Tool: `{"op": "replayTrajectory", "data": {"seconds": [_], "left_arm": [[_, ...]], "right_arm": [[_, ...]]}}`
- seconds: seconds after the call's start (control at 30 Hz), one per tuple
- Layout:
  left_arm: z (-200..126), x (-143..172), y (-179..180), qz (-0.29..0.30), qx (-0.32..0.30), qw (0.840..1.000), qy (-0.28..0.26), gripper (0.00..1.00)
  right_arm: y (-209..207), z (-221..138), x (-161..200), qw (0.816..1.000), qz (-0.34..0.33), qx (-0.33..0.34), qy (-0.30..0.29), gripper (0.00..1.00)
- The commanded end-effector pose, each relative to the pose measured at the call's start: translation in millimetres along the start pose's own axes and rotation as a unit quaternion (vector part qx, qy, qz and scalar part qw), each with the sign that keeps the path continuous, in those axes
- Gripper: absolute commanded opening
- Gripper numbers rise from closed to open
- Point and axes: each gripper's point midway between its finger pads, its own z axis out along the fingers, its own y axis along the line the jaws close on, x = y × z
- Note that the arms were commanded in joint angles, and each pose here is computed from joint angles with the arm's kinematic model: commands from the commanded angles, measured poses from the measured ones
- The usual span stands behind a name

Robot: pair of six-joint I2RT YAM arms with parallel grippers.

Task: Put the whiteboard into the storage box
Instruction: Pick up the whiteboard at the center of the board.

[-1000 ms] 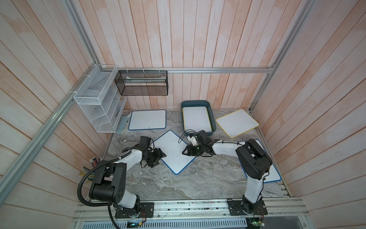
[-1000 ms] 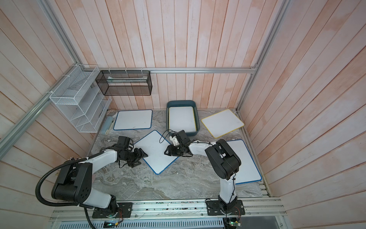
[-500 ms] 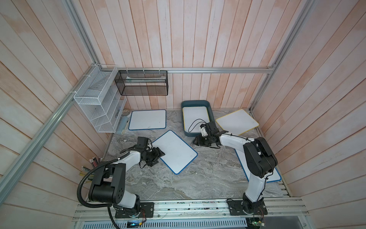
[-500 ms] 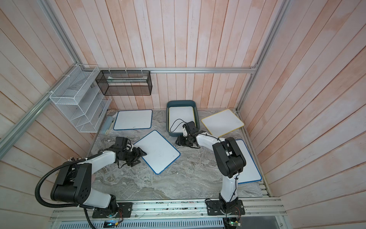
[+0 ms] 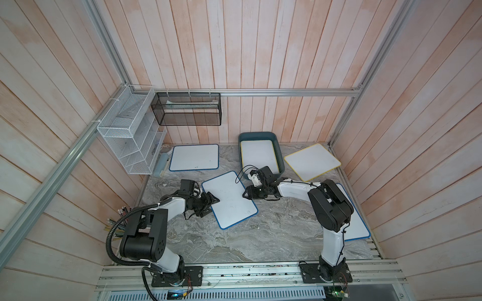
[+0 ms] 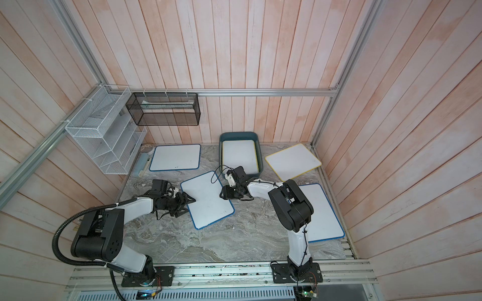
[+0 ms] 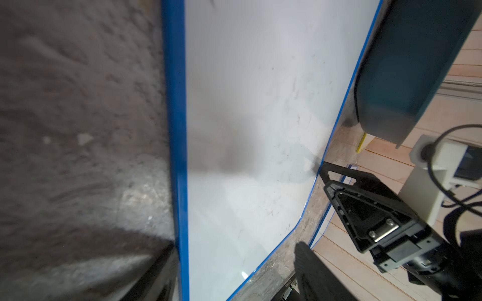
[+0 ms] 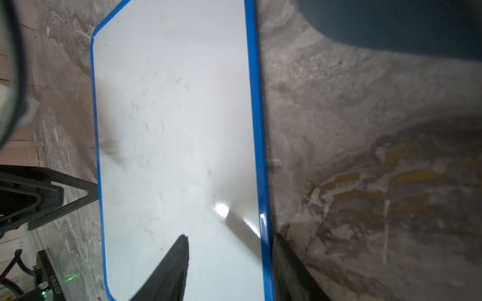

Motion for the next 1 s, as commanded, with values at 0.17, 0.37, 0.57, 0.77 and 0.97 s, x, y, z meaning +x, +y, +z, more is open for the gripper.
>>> {"op": "replayTrajectory", "data": {"seconds": [0.17,0.37,0.57,0.77,0.97], "left_arm": [[-4.8,-2.4,12.8,-0.002,-0.030,1.000,0.001,0.73],[-9.1,-1.1,46.9,0.003,-0.113,0.994,-0.014,0.73],[-4.9,5.4,58.5,0.011,-0.143,0.990,-0.015,0.73],[15.2,23.1,22.8,0.031,-0.035,0.998,0.035,0.73],[2.7,24.9,-28.2,0.049,0.062,0.996,0.048,0.73]], "right_arm": [[8.7,4.3,69.1,0.995,0.052,-0.024,0.080,0.53],[0.9,4.8,56.8,0.996,0.053,-0.015,0.071,0.53],[5.6,9.7,53.7,0.996,0.049,-0.025,0.073,0.52],[8.7,15.1,60.2,0.994,0.057,-0.045,0.077,0.52],[7.3,20.3,67.4,0.993,0.066,-0.056,0.084,0.53]]}}
